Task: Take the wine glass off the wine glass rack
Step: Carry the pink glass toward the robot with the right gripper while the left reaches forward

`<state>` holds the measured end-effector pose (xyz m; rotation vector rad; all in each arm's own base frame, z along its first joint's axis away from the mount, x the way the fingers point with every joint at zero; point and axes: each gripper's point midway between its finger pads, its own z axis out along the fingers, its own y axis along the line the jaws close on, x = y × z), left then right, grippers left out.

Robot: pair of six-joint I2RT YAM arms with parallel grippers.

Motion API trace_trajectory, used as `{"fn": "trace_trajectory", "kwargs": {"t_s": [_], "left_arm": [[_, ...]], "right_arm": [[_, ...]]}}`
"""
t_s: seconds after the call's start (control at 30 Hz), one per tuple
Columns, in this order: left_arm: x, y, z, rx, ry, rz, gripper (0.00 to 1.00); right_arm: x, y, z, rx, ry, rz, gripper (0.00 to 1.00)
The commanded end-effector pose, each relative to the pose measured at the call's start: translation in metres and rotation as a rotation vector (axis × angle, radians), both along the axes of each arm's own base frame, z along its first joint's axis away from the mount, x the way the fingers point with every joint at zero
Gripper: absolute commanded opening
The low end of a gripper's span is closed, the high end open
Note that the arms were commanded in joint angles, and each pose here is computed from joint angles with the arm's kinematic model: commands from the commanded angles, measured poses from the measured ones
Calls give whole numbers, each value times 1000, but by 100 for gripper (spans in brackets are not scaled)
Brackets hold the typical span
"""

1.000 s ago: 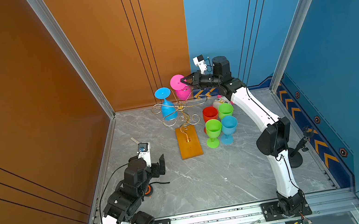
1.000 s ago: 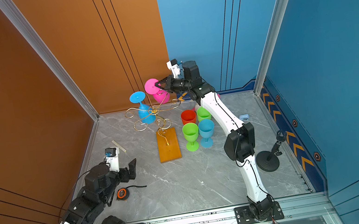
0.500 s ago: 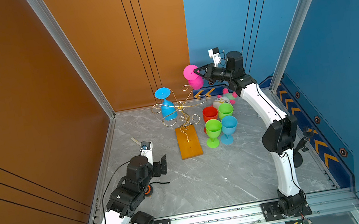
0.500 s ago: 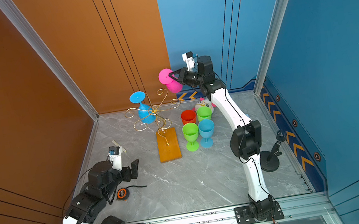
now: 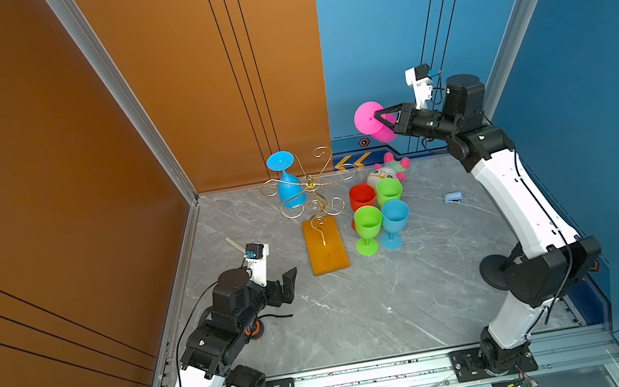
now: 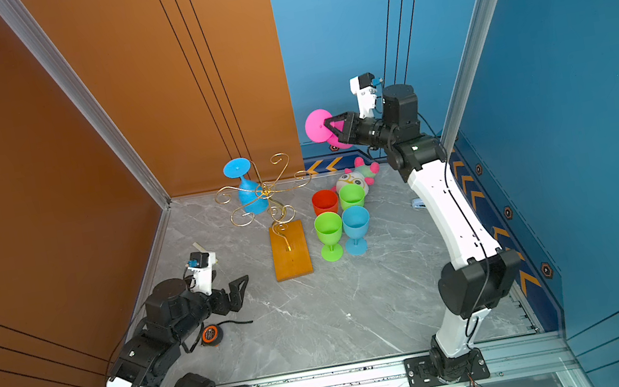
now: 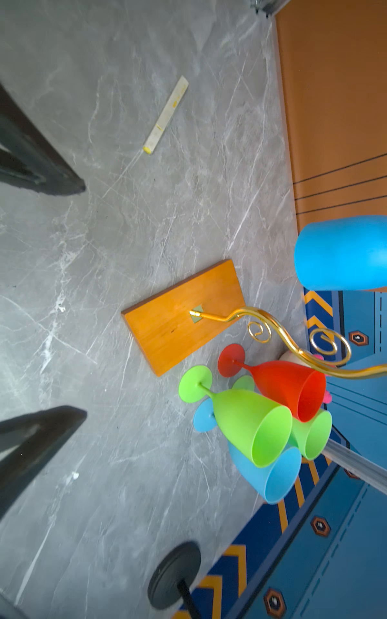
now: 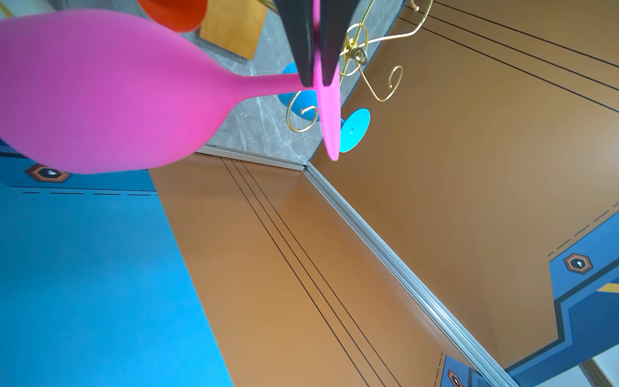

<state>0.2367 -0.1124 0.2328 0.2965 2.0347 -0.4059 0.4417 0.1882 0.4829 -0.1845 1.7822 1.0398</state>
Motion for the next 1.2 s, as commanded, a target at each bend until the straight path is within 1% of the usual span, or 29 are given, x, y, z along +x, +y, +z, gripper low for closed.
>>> {"fn": "trace_trajectory", "kwargs": {"t_s": [0.0,0.17,0.2,0.37,0.57,0.77,0.93,1.1,1.13,1.17], "left_arm": [[-11,-22,27,-110,-33,-125,98],[-25,-39,53,-207,-35,-231,98],[-27,-43,58,-229,-29,-250,99],[-40,-57,81,-343,-18,-340,100],[-53,-70,100,-452,-6,-426,98],[-60,-86,115,-564,51,-526,94],[-63,-95,127,-647,73,-594,90],[-66,-100,124,-671,119,-635,87],[-67,-101,122,-674,134,-641,82],[-69,-102,121,-677,146,-650,81]], "right_arm": [[-21,-17,-23,-132,43,-70,0],[-64,-22,-31,-170,63,-66,0],[-71,-21,-44,-184,92,-58,0],[-110,-16,-65,-236,135,-19,0],[-155,-3,-82,-289,169,50,0],[-197,18,-92,-293,187,174,0],[-226,36,-107,-293,207,296,0],[-243,54,-122,-297,231,385,0],[-246,59,-124,-294,233,405,0],[-249,64,-124,-288,230,424,0]]}}
